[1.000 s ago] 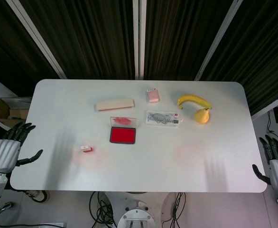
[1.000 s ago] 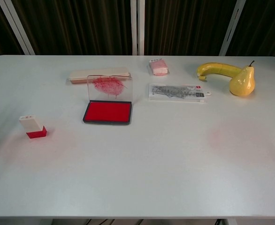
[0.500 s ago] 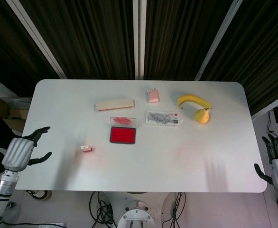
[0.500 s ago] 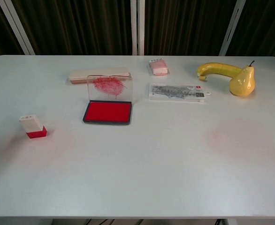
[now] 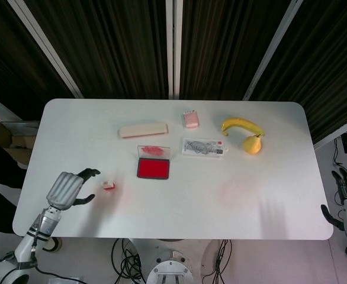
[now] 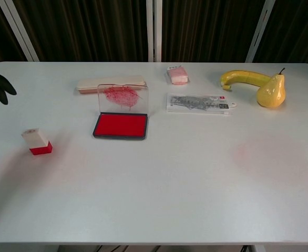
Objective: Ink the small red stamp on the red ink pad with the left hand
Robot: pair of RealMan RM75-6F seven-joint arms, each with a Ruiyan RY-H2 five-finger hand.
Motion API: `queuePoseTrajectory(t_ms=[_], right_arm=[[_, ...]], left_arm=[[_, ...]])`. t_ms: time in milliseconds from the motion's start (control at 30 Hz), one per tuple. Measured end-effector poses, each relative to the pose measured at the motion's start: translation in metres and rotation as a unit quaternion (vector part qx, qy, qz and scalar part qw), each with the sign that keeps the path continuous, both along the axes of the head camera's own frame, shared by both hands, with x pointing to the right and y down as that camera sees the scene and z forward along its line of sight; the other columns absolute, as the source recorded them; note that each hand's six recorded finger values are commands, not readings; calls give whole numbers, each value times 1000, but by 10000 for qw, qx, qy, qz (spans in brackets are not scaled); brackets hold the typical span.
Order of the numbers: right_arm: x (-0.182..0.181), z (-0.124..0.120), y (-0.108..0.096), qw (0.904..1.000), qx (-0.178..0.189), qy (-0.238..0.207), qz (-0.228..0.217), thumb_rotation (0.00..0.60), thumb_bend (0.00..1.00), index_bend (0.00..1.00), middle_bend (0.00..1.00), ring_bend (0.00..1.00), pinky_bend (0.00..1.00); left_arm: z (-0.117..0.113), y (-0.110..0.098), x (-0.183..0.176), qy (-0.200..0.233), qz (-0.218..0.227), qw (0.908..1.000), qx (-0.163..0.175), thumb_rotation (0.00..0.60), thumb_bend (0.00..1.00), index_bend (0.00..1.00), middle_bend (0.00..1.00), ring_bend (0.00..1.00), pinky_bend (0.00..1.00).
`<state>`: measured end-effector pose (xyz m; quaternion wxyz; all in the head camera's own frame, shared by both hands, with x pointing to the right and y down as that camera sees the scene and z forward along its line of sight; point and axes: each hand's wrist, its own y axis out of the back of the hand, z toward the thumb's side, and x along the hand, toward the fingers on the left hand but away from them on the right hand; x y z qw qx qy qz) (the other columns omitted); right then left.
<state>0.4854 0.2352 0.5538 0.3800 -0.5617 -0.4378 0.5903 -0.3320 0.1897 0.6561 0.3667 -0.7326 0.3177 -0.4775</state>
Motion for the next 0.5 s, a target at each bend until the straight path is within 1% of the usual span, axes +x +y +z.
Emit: queuePoseTrajectory(t_ms=[100, 233, 367, 500], right_arm=[[4, -3, 1, 10000, 58, 18, 49, 600, 219, 0, 0, 0, 0], [8, -5, 2, 9999, 73, 40, 96, 600, 219, 0, 0, 0, 0], [8, -2, 3, 10000, 27, 24, 85, 600, 220, 0, 0, 0, 0], [7, 0, 3, 10000, 6, 12, 71, 600, 222, 0, 0, 0, 0]], left_arm=[[18, 0, 9, -147, -10, 9999, -77, 600, 174, 293, 350, 915, 1000], [42, 2, 19, -205, -102, 9992, -318, 600, 174, 293, 354, 915, 1000], [55, 2, 25, -243, -81, 9988, -422, 600, 174, 293, 358, 916, 1000], [63, 0, 27, -360, -67, 9985, -411, 600, 175, 302, 385, 921, 1000]])
